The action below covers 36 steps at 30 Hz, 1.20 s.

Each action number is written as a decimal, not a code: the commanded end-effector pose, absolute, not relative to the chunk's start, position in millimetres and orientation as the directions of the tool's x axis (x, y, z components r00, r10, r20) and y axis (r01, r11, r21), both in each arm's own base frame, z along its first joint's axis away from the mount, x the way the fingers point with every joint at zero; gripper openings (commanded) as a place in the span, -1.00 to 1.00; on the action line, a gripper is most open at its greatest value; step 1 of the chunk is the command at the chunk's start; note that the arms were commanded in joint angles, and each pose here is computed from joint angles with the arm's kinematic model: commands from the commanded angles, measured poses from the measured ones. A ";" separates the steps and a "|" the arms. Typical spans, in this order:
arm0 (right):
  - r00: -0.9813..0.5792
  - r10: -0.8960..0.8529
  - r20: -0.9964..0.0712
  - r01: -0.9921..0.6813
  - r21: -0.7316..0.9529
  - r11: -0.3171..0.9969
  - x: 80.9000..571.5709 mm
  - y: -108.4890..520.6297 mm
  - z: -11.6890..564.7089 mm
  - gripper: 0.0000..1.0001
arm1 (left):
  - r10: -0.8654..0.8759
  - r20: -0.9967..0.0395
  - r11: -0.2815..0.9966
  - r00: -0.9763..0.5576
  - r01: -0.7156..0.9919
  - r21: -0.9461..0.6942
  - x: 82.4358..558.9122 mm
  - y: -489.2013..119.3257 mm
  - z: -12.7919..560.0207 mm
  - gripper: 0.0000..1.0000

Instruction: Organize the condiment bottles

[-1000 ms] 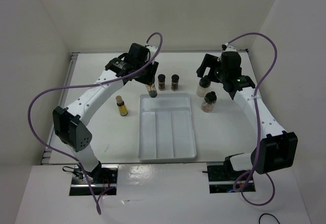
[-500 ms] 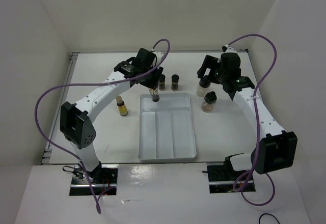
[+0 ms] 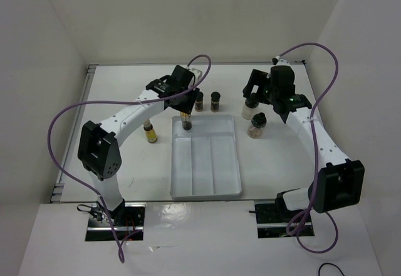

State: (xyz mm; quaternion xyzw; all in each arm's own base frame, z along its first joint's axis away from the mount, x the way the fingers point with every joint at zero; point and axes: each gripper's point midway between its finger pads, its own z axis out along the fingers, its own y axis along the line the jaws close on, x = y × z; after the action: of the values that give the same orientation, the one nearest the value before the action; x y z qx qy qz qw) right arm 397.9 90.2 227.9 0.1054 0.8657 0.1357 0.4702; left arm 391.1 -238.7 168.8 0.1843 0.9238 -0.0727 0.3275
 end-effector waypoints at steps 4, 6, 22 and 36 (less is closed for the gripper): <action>-0.515 0.280 -0.810 0.034 0.307 0.951 406.4 91.1 235.0 0.97 | 0.261 -0.647 0.939 -0.716 0.344 -0.002 400.4 -237.7 160.1 -0.48; -0.515 0.270 -0.813 0.028 0.299 0.954 406.4 90.7 234.9 0.97 | 0.256 -0.640 0.941 -0.724 0.337 -0.006 400.7 -238.2 156.0 -0.48; -0.532 0.249 -0.809 -0.021 0.307 0.951 421.8 102.2 232.7 0.97 | 0.237 -0.663 0.949 -0.710 0.314 0.003 402.7 -234.3 182.4 0.99; -0.536 0.248 -0.807 -0.081 0.342 0.936 427.2 121.3 238.8 0.97 | 0.013 -0.855 0.961 -0.519 0.244 -0.133 374.3 -181.0 336.1 0.99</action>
State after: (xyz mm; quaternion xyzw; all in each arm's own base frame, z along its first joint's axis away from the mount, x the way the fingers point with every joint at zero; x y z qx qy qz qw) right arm 411.8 109.3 210.1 0.0643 0.8804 0.1531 0.4441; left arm 381.6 -211.2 303.5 0.1200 0.8754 -0.1120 0.4547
